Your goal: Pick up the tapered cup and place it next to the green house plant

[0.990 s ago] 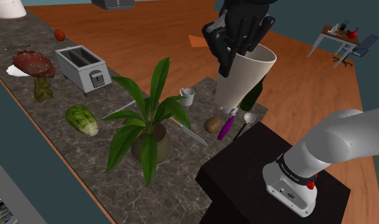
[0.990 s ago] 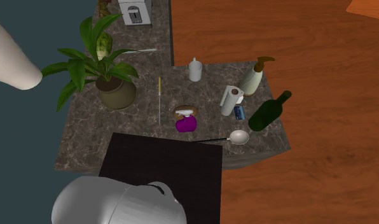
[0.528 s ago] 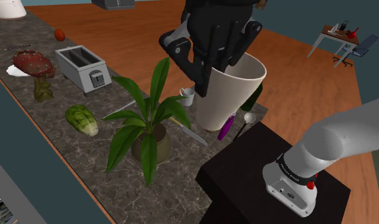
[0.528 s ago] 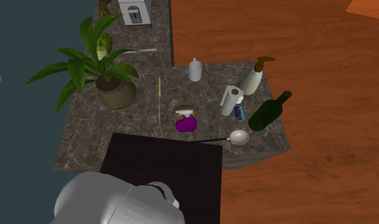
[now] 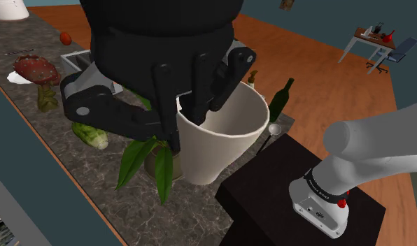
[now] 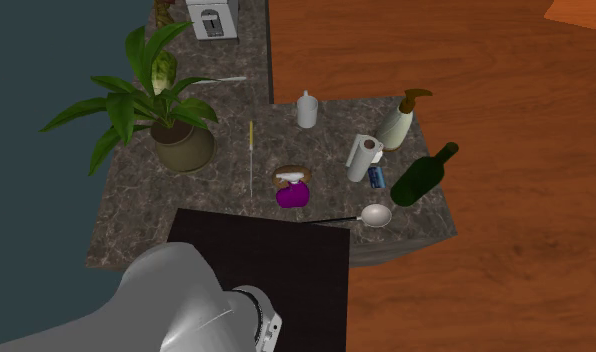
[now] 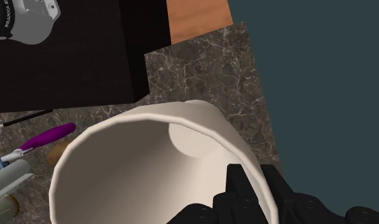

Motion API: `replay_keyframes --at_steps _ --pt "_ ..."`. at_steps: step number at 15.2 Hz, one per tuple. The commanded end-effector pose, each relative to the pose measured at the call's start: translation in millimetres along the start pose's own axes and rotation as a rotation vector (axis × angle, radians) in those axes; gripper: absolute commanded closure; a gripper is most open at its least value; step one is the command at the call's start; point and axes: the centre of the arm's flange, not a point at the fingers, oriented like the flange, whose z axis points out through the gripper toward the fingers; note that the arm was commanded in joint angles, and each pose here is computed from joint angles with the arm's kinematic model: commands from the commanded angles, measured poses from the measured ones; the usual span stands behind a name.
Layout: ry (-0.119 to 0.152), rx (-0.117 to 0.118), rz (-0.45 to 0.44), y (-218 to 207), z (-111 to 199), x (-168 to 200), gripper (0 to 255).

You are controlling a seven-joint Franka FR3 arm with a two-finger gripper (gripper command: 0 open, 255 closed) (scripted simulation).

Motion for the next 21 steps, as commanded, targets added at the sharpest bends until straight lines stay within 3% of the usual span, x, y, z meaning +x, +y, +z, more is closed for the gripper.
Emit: replay_keyframes --at_steps 1,21 --pt "-0.005 -0.003 -0.002 -8.4 8.9 -0.4 255" --pt "-0.005 -0.003 -0.002 -23.0 113.3 -4.5 255"
